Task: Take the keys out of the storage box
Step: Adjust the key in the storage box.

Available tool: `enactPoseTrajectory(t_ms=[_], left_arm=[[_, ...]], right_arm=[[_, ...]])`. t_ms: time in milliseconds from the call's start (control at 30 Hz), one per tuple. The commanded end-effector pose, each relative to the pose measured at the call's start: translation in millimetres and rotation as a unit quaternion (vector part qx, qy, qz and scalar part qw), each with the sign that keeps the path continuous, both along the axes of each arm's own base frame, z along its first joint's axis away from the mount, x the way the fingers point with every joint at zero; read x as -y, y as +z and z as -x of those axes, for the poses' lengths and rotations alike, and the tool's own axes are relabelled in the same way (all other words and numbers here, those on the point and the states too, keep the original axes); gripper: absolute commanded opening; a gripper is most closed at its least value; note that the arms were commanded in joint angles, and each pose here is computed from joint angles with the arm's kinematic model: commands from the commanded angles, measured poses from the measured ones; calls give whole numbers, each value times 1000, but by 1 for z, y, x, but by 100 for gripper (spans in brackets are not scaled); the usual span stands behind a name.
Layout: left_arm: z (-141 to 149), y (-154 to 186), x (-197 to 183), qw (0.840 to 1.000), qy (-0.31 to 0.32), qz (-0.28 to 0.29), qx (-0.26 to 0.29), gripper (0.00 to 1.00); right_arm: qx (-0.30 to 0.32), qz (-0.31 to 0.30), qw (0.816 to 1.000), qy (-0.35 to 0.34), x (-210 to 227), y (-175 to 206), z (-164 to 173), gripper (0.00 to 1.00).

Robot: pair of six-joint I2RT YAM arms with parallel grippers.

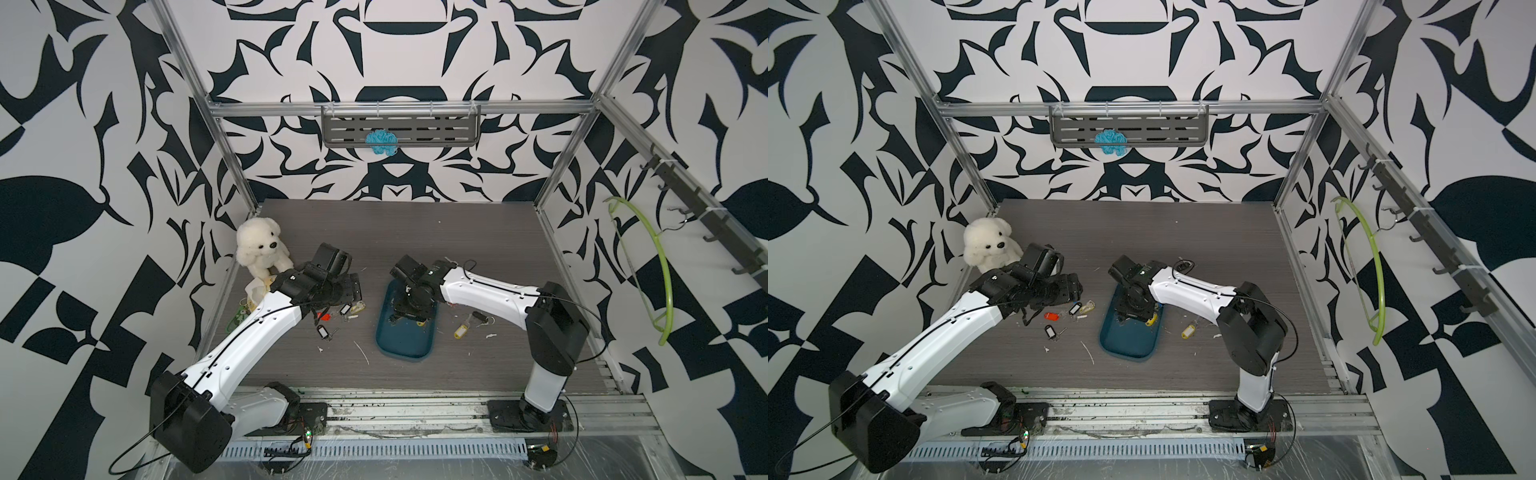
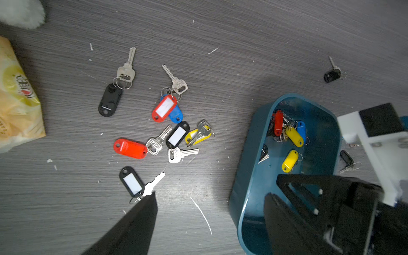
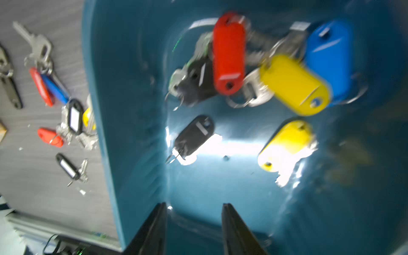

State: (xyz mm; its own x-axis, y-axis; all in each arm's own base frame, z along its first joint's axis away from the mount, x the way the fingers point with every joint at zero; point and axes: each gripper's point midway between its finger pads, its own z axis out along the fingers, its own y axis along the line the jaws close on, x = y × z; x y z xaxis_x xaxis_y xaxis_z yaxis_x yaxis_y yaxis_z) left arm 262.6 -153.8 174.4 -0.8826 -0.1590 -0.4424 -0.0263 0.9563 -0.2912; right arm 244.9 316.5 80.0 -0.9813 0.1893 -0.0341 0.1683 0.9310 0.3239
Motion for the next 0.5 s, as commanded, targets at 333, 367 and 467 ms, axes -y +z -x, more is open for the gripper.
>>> enactPoseTrajectory(t_ms=[333, 367, 467], left_arm=[[6, -11, 0, 1000, -5, 0, -11, 84], [6, -11, 0, 1000, -6, -1, -10, 84], [7, -12, -1, 1000, -11, -5, -10, 84]], right_arm=[[-62, -45, 989, -130, -13, -28, 2, 37], [-66, -44, 987, -137, -13, -30, 2, 37], [-71, -45, 985, -152, -14, -34, 0, 37]])
